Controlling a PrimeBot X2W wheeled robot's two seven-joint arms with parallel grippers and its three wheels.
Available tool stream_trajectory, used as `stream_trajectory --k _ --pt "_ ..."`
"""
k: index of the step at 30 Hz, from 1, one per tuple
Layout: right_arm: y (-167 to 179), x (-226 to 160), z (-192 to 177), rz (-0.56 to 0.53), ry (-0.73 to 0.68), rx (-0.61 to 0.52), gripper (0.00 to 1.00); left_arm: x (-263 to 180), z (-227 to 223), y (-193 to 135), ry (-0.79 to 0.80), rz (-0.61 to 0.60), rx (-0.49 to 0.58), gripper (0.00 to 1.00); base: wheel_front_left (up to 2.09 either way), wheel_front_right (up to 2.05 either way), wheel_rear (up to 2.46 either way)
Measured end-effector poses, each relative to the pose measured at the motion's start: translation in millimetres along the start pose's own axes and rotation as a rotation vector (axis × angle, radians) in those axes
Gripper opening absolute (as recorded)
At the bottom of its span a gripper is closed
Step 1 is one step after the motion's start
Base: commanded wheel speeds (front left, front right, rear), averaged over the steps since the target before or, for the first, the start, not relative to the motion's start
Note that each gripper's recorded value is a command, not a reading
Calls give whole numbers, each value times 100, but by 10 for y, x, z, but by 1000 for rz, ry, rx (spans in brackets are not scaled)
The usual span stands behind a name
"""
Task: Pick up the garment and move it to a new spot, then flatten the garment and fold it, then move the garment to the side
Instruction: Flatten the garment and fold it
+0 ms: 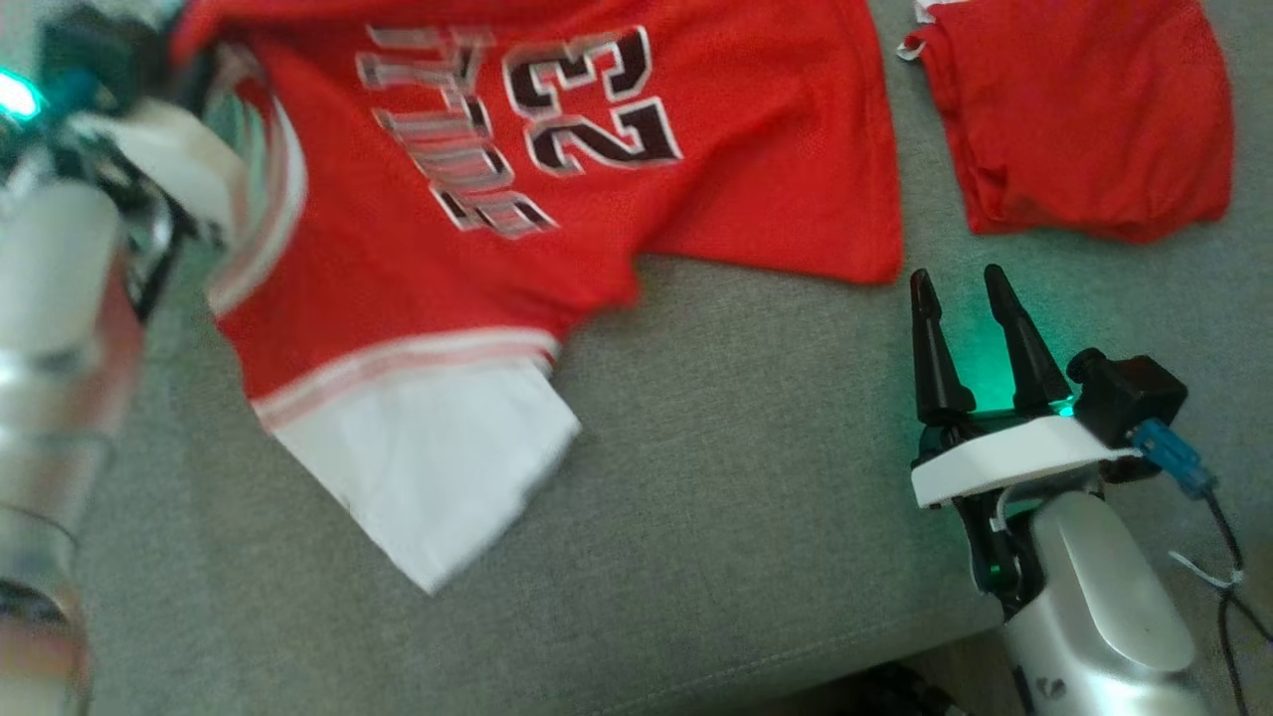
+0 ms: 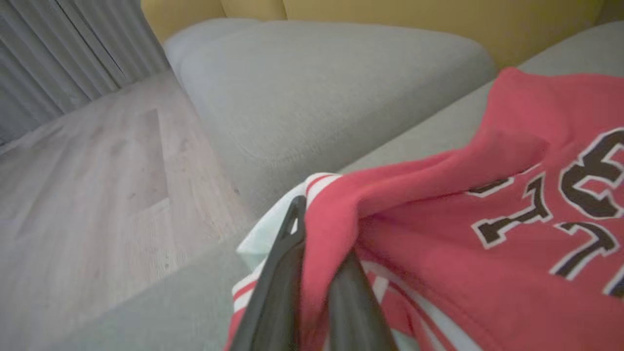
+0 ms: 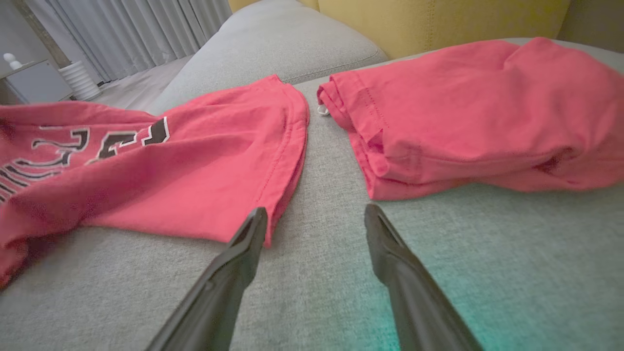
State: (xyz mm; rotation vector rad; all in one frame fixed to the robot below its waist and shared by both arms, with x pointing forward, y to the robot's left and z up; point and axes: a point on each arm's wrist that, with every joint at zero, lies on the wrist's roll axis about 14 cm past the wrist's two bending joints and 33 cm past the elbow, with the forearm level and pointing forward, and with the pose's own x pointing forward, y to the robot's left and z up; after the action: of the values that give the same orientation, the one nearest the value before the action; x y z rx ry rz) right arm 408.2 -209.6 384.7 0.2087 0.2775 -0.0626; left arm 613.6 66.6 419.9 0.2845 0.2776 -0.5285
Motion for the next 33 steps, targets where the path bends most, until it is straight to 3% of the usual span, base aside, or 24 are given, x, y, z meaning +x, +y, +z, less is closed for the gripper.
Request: stream_trajectory --k 6,7,8,9,14,19,33 --pt "-4 -14 -11 0 5 -4 100 134 428 289 -93 70 52 0 0 0 0" --pt "2 -8 -7 2 4 -5 100 140 442 324 -92 80 61 78 0 0 0" --pt "7 0 4 4 1 -6 100 139 454 345 -95 87 63 78 0 0 0" --pt "14 9 18 6 -3 -6 100 133 457 368 -95 95 71 100 0 0 0" --pt "73 32 54 23 -14 -5 100 72 595 326 -161 108 83 100 0 0 0" --pt "140 55 157 42 -44 -13 100 -107 663 93 -213 81 11 100 0 0 0" --pt "493 -35 299 133 -86 -28 100 -1389 266 -278 -285 220 -226 100 0 0 0"
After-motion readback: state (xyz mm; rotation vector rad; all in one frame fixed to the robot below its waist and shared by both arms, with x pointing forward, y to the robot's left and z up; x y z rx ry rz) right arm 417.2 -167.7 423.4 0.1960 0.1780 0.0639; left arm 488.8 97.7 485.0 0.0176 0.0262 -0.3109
